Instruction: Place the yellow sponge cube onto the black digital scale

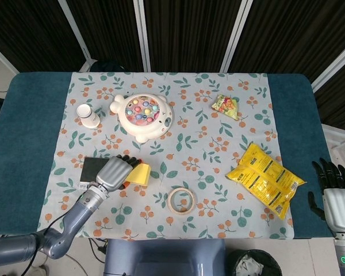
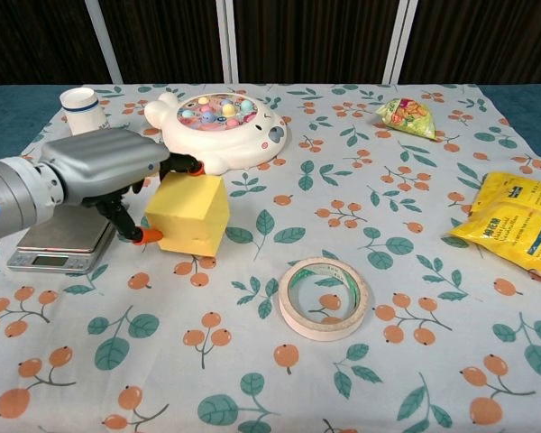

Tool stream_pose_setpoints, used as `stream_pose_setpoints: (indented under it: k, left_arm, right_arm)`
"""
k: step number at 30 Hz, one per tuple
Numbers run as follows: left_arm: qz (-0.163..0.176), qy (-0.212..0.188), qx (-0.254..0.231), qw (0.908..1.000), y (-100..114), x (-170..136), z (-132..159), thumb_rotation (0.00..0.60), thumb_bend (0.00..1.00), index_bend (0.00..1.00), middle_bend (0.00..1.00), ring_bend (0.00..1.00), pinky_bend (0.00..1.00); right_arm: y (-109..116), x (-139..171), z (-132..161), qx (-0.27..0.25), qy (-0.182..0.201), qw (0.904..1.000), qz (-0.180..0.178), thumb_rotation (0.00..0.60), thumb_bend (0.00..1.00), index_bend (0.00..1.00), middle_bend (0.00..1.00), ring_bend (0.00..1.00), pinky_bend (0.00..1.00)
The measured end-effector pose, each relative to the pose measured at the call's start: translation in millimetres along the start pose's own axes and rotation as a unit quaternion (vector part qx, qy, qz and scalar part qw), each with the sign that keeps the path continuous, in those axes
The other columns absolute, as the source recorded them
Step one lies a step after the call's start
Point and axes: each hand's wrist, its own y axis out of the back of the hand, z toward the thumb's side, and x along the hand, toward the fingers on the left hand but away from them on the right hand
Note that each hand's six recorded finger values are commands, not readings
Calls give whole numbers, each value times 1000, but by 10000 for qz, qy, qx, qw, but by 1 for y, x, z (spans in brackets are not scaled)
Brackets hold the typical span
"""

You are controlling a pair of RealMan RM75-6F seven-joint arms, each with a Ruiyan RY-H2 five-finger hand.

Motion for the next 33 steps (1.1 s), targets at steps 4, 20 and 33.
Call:
stream_pose_setpoints:
  k: [4, 20, 33]
  left_arm:
    - [128, 146, 6, 9998, 13, -10, -21, 600, 380, 360, 424, 309, 455]
    - [-93, 649, 265, 9975, 10, -60, -127, 600, 379, 374, 423, 307, 455]
    - [-424, 844, -169, 9954, -21, -75, -156, 600, 375, 375, 420, 307, 455]
  right_arm:
    - [-2, 0, 1, 20, 11, 10000, 34, 600, 560, 0, 43, 36, 0]
    - [-12, -1, 7, 116, 20, 9998, 173, 600, 560, 0, 43, 36, 0]
    - [-11, -3, 3, 122, -56, 9998, 147, 600, 560, 0, 43, 36, 0]
